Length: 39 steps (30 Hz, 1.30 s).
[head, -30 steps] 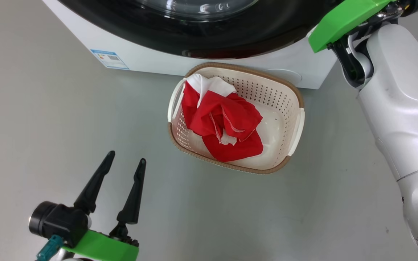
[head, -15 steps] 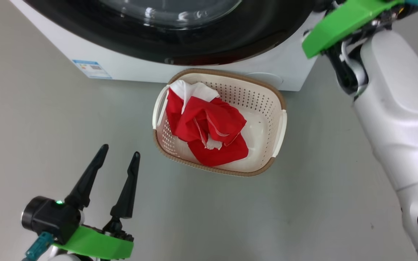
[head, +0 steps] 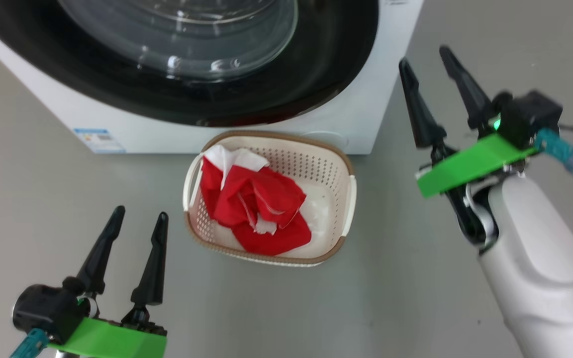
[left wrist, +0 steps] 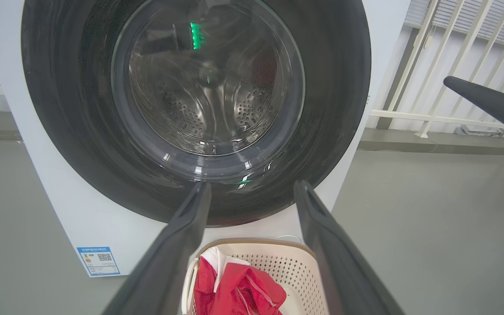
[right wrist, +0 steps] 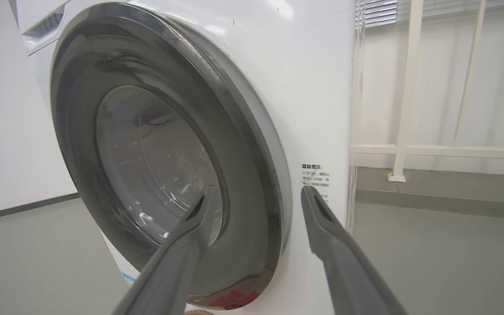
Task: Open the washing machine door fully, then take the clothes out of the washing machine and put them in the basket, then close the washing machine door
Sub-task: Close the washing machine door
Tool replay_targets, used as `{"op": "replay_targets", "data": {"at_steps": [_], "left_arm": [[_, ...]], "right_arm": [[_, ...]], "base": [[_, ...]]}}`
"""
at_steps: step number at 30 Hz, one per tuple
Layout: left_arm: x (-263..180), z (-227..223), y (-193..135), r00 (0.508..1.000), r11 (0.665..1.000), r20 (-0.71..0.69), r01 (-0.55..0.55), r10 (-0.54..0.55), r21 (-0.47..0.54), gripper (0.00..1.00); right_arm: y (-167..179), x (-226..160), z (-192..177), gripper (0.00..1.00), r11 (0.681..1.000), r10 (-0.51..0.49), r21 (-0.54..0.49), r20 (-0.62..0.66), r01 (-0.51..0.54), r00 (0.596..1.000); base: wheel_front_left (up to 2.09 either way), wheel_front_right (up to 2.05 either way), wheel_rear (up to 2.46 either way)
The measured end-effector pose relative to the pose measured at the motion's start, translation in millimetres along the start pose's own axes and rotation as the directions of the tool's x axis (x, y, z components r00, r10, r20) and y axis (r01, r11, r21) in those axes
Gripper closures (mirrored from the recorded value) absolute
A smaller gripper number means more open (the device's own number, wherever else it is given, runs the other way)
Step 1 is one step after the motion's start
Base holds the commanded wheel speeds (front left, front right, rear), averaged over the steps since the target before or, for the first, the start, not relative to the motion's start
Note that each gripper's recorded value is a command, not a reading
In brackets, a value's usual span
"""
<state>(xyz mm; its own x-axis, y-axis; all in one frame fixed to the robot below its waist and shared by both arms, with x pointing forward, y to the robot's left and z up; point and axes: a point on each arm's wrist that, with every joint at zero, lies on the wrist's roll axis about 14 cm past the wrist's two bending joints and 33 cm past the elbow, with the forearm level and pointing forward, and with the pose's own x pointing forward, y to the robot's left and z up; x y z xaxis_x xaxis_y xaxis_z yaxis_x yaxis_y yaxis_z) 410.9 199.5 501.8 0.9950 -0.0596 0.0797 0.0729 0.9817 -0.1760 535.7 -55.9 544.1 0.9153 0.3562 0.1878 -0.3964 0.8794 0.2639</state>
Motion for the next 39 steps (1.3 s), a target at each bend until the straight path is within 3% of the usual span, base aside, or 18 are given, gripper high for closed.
{"op": "replay_targets", "data": {"at_steps": [15, 25, 39], "left_arm": [[-5, 26, -24, 0.995, 0.998, 0.078, 0.061, -0.061, -0.008, 0.00], [-12, 42, -35, 0.989, 0.997, 0.126, 0.083, -0.083, 0.001, 0.00], [-28, 35, -30, 0.993, 0.998, 0.098, 0.066, -0.068, 0.021, 0.00]], "right_arm": [[-34, -93, 40, 0.00, 0.984, -0.157, -0.077, 0.088, 0.163, 0.984], [-50, -153, 24, 0.00, 0.959, -0.272, -0.071, 0.038, 0.274, 0.962], [-48, -179, 20, 0.00, 0.952, -0.299, -0.066, 0.022, 0.299, 0.954]], "base": [[0.00, 0.00, 0.00], [0.00, 0.00, 0.00], [0.00, 0.00, 0.00]]}}
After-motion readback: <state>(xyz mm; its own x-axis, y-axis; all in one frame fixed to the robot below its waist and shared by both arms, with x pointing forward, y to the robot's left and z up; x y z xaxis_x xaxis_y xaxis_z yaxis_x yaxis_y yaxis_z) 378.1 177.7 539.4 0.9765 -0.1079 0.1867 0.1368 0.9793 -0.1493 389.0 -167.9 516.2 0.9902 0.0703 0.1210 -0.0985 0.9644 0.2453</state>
